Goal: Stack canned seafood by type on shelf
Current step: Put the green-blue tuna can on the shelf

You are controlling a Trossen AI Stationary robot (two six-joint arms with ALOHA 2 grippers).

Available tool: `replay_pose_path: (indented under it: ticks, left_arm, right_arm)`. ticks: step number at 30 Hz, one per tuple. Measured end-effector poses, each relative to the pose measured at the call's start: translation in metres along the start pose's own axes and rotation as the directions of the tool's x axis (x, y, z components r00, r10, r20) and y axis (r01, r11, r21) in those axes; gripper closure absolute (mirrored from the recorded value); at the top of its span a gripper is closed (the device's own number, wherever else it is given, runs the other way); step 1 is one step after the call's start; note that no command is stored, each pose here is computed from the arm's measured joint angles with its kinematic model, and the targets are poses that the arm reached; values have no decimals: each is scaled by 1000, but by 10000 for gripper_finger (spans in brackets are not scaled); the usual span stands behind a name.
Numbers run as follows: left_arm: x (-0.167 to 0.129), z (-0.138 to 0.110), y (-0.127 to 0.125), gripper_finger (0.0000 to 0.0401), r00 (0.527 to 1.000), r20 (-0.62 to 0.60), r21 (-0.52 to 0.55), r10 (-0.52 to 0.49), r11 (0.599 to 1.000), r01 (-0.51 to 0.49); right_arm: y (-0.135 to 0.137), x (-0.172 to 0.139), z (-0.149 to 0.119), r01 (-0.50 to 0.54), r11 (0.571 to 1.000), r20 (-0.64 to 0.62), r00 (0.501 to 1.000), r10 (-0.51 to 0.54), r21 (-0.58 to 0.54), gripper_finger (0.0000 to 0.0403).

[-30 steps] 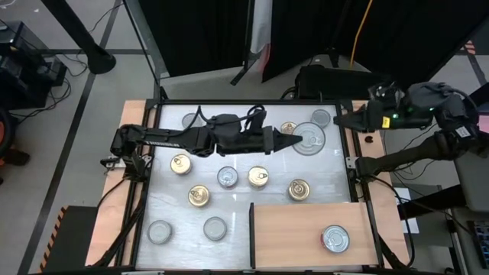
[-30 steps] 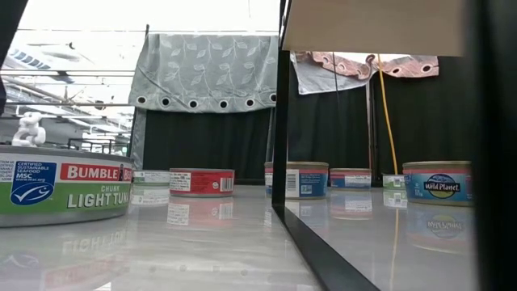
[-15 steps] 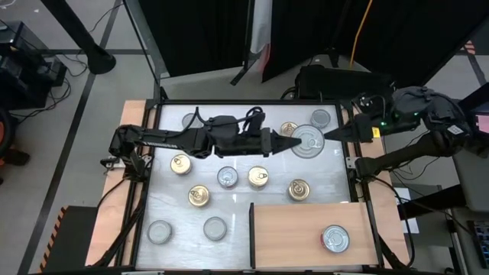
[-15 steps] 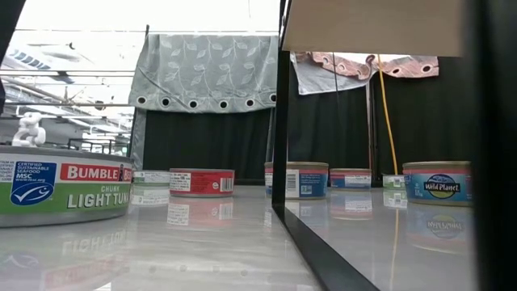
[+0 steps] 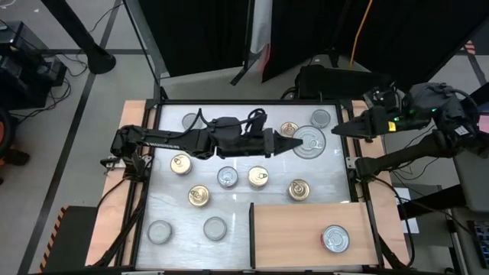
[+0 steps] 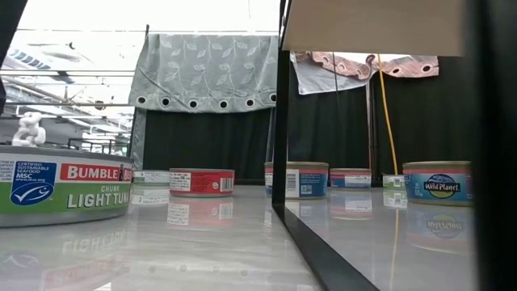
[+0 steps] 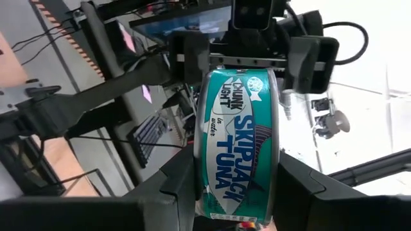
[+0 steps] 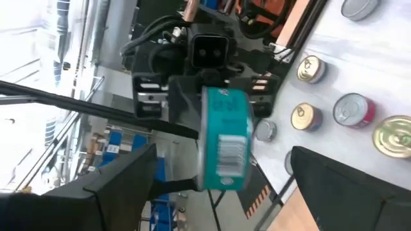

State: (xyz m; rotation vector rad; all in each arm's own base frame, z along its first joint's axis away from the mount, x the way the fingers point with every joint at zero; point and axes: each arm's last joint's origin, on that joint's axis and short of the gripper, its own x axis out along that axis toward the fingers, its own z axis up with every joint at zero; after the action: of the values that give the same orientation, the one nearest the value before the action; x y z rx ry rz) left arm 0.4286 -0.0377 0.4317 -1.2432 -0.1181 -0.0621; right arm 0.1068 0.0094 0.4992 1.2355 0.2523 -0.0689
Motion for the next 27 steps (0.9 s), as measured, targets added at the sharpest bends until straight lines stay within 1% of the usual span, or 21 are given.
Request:
replay_pose_path:
  ticks: [3,8,13,15,20,27]
  left_arm:
    - [0,0,0,258,1000,9,-12,4,1000,-4]
    - [0,1,0,258,1000,25,-13,2,1000,-2]
    - [0,1,0,258,1000,24,-13,7,1000,-7]
    - [0,1,0,258,999,35,-12,10,1000,-9]
    - [0,2,0,258,999,41,-11,14,1000,-13]
    - [0,2,0,258,999,46,5,15,1000,-15]
  right_arm:
    - [0,7,0,19,1000,-10,1000,-19,-9,51]
    - [-3,28,-2,78,996,-70,994,-81,-37,51]
    - [-2,42,-3,82,994,-92,992,-88,-68,52]
    - [-2,44,-3,85,994,-93,991,-91,-69,59]
    - [-1,38,-2,66,995,-87,994,-73,-75,99]
    - [-1,33,-2,55,996,-83,995,-61,-75,188]
